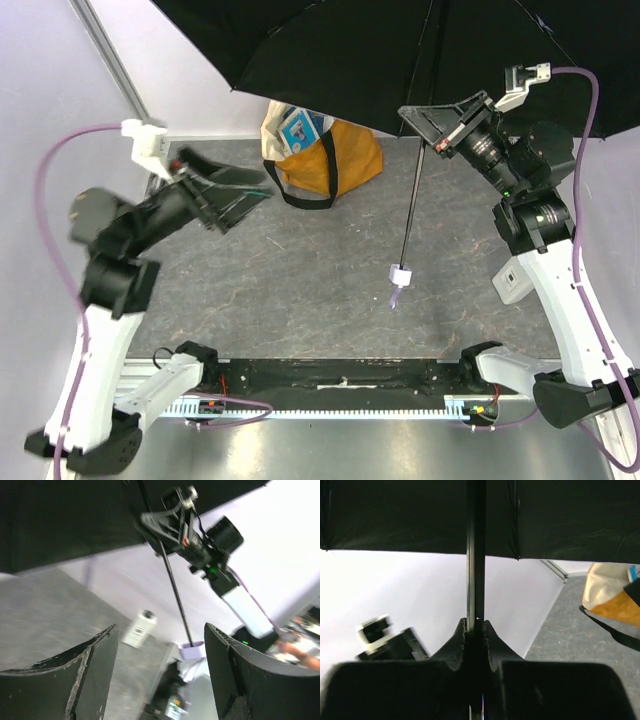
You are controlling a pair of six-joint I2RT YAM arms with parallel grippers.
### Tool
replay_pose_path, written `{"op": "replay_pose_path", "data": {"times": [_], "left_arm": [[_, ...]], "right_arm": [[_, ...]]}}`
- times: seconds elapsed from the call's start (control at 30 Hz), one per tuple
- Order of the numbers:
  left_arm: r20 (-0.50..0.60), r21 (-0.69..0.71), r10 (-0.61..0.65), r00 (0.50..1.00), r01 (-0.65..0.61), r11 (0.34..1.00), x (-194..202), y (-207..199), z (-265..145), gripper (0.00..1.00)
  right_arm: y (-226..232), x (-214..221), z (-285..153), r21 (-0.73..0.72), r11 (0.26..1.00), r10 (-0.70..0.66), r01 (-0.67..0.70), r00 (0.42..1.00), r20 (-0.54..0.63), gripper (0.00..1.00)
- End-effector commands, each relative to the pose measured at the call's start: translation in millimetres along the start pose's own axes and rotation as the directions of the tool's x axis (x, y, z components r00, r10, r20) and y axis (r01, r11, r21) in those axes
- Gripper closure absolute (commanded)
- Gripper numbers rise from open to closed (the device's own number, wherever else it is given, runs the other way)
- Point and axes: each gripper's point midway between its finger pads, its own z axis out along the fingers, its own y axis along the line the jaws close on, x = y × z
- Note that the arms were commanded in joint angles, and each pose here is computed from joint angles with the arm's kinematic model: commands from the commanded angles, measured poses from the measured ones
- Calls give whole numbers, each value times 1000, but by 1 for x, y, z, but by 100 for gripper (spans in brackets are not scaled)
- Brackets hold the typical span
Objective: Put away the umbrella
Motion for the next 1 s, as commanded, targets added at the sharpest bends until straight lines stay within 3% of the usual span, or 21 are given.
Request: {"op": "replay_pose_path", "data": {"times": [0.0, 0.23, 0.37, 0.73, 0.97], "left_arm": [[-138, 374, -194, 971, 232, 898, 26, -44, 35, 25], [-271, 304, -227, 936, 307, 902, 92, -40, 105, 22], [-358, 339, -258, 897, 383, 860, 126, -52, 131, 23], [-441, 321, -262, 858, 423, 847, 168, -65, 161, 44], [-458, 324, -229, 859, 401, 857, 177, -72, 168, 43]], "right_arm": [[37, -14, -7, -160, 985, -46, 56, 997, 69, 100], [55, -7, -29, -318, 942, -64, 102, 990, 129, 100], [57, -5, -41, -340, 931, -78, 132, 983, 168, 100], [58, -4, -54, -359, 928, -26, 94, 981, 190, 100], [57, 3, -61, -442, 895, 31, 59, 980, 194, 100]]}}
